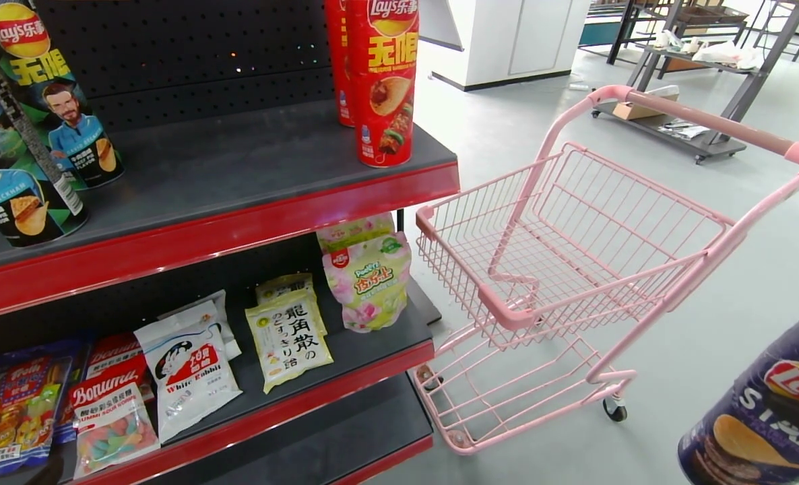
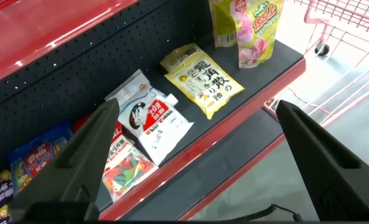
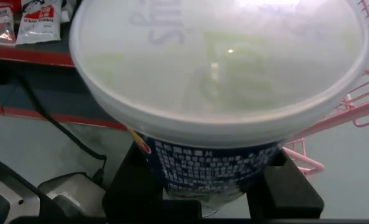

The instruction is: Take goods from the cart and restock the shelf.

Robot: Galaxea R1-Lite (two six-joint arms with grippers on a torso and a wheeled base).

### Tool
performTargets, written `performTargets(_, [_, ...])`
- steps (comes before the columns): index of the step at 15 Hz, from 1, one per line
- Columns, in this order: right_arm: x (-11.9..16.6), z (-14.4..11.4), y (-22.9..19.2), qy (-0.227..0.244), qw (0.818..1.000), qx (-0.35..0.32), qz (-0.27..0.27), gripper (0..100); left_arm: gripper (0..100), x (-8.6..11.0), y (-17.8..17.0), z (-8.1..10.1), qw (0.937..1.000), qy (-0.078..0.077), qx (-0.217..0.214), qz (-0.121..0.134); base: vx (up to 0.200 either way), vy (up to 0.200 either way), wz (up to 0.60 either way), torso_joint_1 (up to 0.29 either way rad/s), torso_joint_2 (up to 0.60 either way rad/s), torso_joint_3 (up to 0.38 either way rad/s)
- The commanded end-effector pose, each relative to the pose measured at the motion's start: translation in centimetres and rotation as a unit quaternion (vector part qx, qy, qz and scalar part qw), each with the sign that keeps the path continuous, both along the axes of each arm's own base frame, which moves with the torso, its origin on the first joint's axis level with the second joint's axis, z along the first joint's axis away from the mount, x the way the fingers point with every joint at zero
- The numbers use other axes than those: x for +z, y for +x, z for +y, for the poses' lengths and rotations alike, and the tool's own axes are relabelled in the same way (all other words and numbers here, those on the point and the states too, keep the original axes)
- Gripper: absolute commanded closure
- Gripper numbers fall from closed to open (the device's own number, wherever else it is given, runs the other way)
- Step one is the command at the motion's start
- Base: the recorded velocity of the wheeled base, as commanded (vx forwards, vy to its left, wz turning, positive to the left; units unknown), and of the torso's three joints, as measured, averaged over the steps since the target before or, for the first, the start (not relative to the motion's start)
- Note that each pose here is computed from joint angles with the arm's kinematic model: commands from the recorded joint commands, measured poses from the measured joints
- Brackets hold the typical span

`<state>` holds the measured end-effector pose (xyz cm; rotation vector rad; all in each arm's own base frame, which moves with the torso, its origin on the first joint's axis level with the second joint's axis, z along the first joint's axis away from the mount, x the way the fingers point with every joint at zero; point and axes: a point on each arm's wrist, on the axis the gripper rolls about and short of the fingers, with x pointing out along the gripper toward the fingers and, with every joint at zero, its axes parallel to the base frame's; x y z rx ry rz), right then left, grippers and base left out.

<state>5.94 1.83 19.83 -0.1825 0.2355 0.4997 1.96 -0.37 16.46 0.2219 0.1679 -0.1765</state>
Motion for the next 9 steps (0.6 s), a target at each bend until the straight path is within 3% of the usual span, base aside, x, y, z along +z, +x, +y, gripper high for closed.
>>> performTargets(1, [-0.8, -0.1, -0.3, 0.000, 1.000, -0.006, 0.005, 100, 0, 0.0, 0.1, 0.0, 1.0000, 0.000, 0.000, 0.004, 0.000, 0.000, 0.00, 0.000, 0.00, 0.000])
performTargets(6, [0.8, 0.3, 2.1, 0.004, 1.000, -0.006, -0.018, 100, 0, 0.0, 0.0, 0.0, 1.0000, -0.001, -0.006, -0.002, 0.000, 0.000, 0.00, 0.007, -0.04, -0.027])
performTargets(9, [0.5, 0.3, 2.1, 0.003, 1.000, -0.007, -0.012, 100, 0, 0.1, 0.0, 0.0, 0.9997, 0.018, -0.012, -0.004, 0.000, 0.000, 0.00, 0.100, -0.40, -0.290])
